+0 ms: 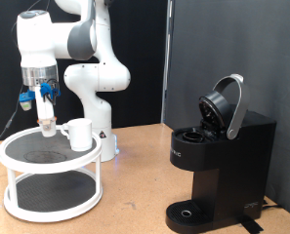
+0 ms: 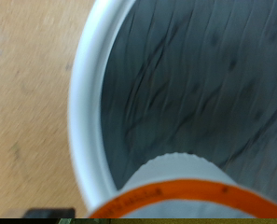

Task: Make a cup of coffee with the keurig machine

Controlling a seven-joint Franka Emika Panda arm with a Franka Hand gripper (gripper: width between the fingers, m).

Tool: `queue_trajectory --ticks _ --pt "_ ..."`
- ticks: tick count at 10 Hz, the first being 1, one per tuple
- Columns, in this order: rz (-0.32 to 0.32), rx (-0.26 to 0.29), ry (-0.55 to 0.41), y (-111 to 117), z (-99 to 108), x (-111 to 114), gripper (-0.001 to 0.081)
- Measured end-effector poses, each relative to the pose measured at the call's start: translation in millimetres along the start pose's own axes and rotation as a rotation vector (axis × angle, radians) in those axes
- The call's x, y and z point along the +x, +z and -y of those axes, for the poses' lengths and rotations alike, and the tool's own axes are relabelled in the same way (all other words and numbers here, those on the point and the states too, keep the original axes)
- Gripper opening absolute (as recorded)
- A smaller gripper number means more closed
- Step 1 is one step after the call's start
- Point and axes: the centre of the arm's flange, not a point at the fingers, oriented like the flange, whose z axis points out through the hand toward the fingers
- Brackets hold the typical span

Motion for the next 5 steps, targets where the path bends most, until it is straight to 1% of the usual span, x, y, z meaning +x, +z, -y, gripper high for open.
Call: queue_trajectory --ticks 1,3,4,5 --pt "0.063 -0.042 0.037 -1 -3 -9 0.0367" --pt "0.184 -0.156 0.074 -11 -13 -38 0.0367" --pt "0.224 -0.174 0.104 -15 -17 -52 0.0367" --pt "0.233 -0.18 0.132 -18 -21 -59 0.0367"
